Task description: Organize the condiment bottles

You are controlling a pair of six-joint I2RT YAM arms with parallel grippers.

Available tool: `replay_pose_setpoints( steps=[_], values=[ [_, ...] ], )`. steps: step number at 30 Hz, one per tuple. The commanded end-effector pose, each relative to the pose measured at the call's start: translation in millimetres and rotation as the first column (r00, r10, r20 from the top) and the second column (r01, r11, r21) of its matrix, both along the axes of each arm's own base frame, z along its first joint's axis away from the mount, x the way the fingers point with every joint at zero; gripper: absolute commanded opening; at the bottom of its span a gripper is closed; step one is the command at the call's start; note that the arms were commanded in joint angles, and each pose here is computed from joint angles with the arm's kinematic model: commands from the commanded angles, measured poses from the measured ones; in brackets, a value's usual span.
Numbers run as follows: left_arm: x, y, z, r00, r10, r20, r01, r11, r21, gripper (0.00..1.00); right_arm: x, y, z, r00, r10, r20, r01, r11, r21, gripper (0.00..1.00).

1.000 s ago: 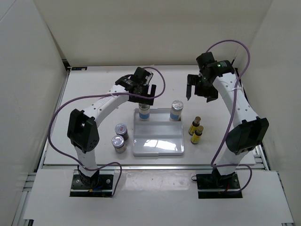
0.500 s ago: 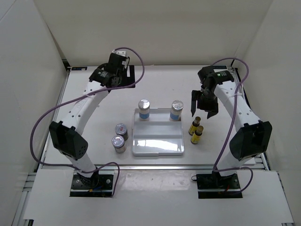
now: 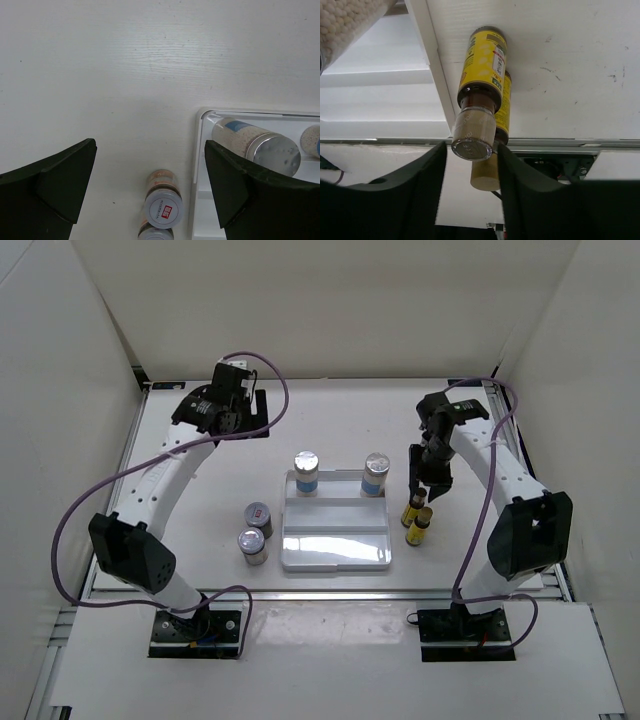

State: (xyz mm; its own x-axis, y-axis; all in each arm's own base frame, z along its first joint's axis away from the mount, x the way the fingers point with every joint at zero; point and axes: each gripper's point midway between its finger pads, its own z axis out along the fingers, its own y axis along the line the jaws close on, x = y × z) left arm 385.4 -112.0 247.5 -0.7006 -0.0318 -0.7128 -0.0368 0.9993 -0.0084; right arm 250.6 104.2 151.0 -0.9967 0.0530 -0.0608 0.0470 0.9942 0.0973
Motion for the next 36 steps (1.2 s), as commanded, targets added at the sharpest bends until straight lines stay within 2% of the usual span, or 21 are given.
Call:
replay_pose_setpoints(
  steps=[1,2,4,5,8,11,13,16,20,28,30,36],
  values=[
    [-14,16,20,0.998,0.024,0.051,-0.024,1.0,-0.002,1.0,5,5,-3,1.0,0.013,0.007,-0.013,1.0,0.027,0.46],
    [-14,17,21,0.998,0.024,0.053,-0.024,1.0,0.01,1.0,7,6,-6,1.0,0.013,0.007,-0.013,1.0,0.027,0.42],
    [-19,23,21,0.998,0.033,0.054,-0.034,0.999,0.01,1.0,7,7,-5,1.0,0.023,0.005,-0.023,0.999,0.036,0.41],
    [-21,24,14,0.999,0.033,0.039,-0.033,0.999,0.016,1.0,7,6,-6,1.0,0.022,0.008,-0.022,0.999,0.028,0.35],
    [-32,27,14,0.998,0.048,0.031,-0.048,0.999,0.004,1.0,11,4,1,0.999,0.03,0.028,-0.03,0.999,0.019,0.26],
    [-48,30,10,0.995,0.102,0.009,-0.102,0.994,-0.043,1.0,16,2,12,0.998,0.028,0.054,-0.028,1.0,0.006,0.08],
    [-55,31,5,0.991,0.133,0.0,-0.133,0.989,-0.07,1.0,13,-2,18,0.998,0.037,0.054,-0.035,0.999,-0.033,0.02],
    [-63,38,5,0.977,0.211,0.015,-0.209,0.973,-0.098,1.0,18,3,39,0.992,0.061,0.107,-0.055,0.997,-0.062,0.0],
    [-66,46,9,0.971,0.234,0.04,-0.23,0.969,-0.084,1.0,19,7,68,0.978,0.112,0.176,-0.092,0.988,-0.121,0.0],
    [-85,55,-3,0.961,0.277,-0.024,-0.277,0.959,-0.049,1.0,15,24,99,0.937,0.169,0.305,-0.138,0.983,-0.123,0.0],
    [-93,48,-12,0.966,0.25,-0.062,-0.254,0.965,-0.065,1.0,12,28,97,0.927,0.17,0.333,-0.141,0.984,-0.109,0.0],
    [-110,22,-12,0.977,0.199,-0.081,-0.209,0.965,-0.159,1.0,4,46,93,0.882,0.172,0.438,-0.175,0.984,-0.033,0.0]
  ],
)
